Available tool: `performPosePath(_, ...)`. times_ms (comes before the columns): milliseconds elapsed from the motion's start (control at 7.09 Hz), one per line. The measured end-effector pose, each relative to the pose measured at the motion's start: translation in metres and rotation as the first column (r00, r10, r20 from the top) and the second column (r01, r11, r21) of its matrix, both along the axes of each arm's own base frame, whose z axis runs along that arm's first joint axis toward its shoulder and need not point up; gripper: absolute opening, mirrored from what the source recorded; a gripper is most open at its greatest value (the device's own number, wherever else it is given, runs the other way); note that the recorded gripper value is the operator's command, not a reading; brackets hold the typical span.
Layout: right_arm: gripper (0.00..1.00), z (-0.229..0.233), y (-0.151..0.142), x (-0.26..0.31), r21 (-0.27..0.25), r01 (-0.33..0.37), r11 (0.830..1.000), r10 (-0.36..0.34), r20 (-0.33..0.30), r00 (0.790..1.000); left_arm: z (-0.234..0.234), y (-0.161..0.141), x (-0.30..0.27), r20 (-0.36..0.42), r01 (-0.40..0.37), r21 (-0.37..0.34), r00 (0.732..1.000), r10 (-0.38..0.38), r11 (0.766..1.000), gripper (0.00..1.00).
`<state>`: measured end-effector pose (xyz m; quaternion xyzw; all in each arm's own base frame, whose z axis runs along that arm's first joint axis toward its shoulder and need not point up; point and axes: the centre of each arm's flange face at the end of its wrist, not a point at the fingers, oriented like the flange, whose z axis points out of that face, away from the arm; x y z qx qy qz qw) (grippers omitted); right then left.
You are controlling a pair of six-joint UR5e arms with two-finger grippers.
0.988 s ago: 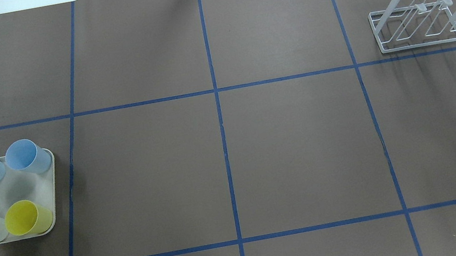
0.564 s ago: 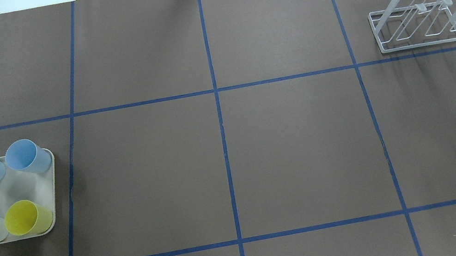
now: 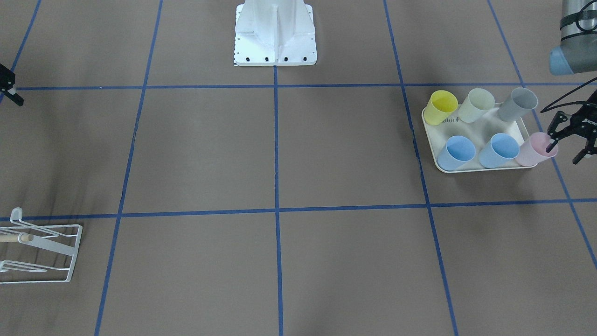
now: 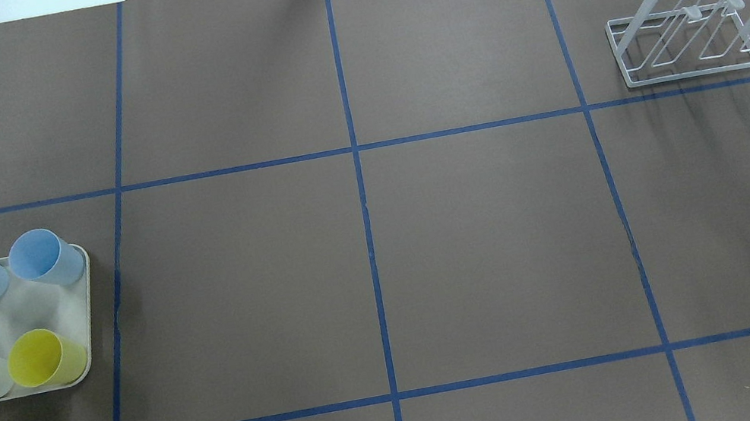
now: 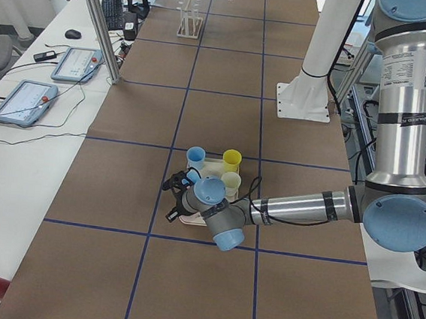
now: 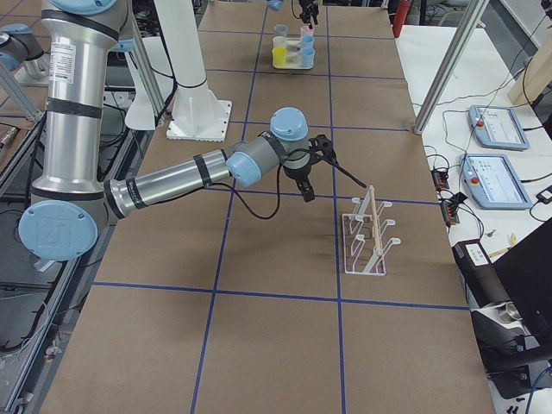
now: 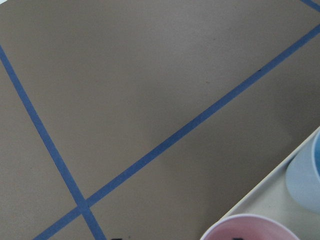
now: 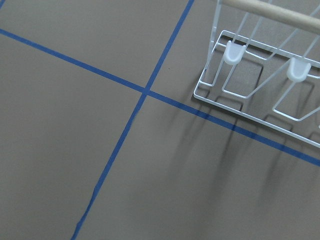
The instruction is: Transfer IKEA cup to right arm and place on rack
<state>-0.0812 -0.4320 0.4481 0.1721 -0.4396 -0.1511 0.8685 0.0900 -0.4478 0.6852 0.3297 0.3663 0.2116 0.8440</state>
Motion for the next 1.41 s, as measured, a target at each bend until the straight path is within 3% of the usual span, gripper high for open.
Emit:
performPosePath(141,0.99,0.000,-0.001,0.000,0.002,-0.001,1.000,0.001,0.000,1.000,0.000,0.001,0.004,-0.001,-0.011,-0.001,1.000,0.011,1.000,0.38)
performPosePath(282,0.99,-0.001,-0.001,0.000,0.003,-0.001,1.000,0.001,0.000,1.000,0.001,0.002,0.007,-0.002,-0.019,-0.001,1.000,0.019,1.000,0.13)
performPosePath(423,0.99,-0.002,-0.002,0.000,0.004,-0.001,1.000,0.001,0.000,1.000,0.000,0.002,0.008,-0.002,-0.023,0.000,1.000,0.023,1.000,0.00)
performPosePath(847,0.99,-0.004,-0.002,-0.001,0.014,0.000,1.000,0.000,0.003,1.000,-0.003,0.006,0.007,-0.015,-0.034,0.013,0.999,0.034,0.999,0.00)
performPosePath(1129,0.99,-0.008,-0.003,-0.001,0.056,-0.001,0.998,0.000,0.018,1.000,-0.016,0.002,-0.006,-0.065,-0.052,0.016,0.996,0.053,0.999,0.00)
performPosePath(1411,0.99,-0.020,-0.011,-0.006,0.135,-0.001,0.991,-0.006,0.048,0.999,-0.048,-0.020,-0.055,-0.089,0.048,0.032,0.995,-0.045,0.998,0.00)
